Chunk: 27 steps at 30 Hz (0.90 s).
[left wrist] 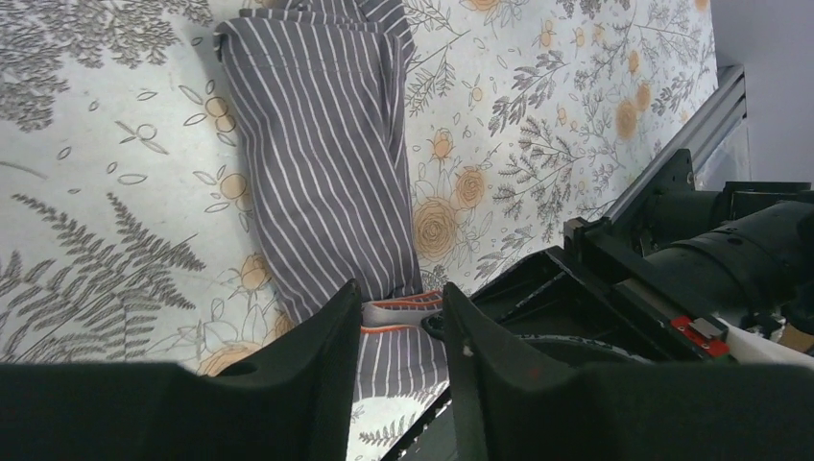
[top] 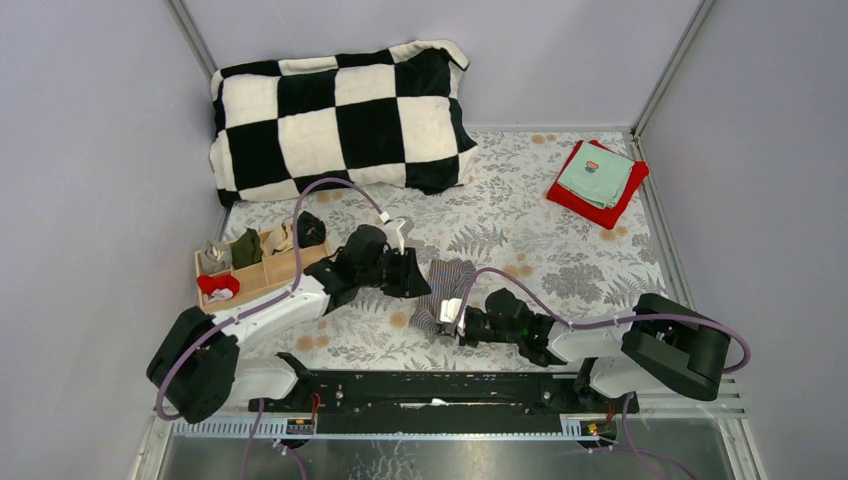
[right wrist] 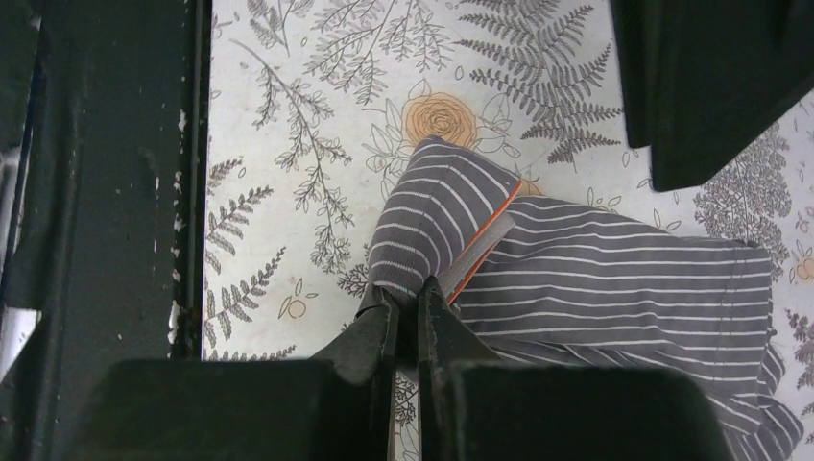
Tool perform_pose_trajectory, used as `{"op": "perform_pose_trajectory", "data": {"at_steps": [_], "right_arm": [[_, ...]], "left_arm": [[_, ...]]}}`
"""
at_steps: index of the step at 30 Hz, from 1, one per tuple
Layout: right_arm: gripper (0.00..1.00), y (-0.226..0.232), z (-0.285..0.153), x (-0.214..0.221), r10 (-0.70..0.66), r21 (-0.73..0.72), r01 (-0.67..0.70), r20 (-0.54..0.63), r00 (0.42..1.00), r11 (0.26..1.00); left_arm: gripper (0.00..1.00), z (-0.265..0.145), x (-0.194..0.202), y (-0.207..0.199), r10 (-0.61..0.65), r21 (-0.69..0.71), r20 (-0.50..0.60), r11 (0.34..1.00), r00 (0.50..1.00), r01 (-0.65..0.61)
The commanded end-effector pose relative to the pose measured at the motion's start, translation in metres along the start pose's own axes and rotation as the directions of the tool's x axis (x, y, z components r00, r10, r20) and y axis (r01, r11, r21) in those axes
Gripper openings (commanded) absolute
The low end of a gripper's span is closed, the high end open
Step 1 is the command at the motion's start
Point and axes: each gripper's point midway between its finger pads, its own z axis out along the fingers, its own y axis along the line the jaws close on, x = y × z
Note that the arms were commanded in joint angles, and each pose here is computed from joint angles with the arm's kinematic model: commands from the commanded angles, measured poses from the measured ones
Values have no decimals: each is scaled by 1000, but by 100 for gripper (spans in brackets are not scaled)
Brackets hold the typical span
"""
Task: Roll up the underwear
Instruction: Roll the underwear to the center of the board.
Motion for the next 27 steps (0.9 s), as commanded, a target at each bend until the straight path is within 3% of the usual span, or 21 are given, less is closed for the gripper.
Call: {"op": "perform_pose_trajectory", "data": {"at_steps": [1,10,27], "right_arm": [[2,-8,1,-16,121,57,-125,71,990,991],[2,-14,0,-13,224,76,-229,62,973,971],[3,-39,-7,-5,378,115,-382,57,924,917]], "left_arm": [[39,12,-6,-10,20,88,20,996,1000,-21],[27,32,11,-2,2,118,-43,993,999,3],[12,51,54,39,-62,0,-145,998,987,62]]}}
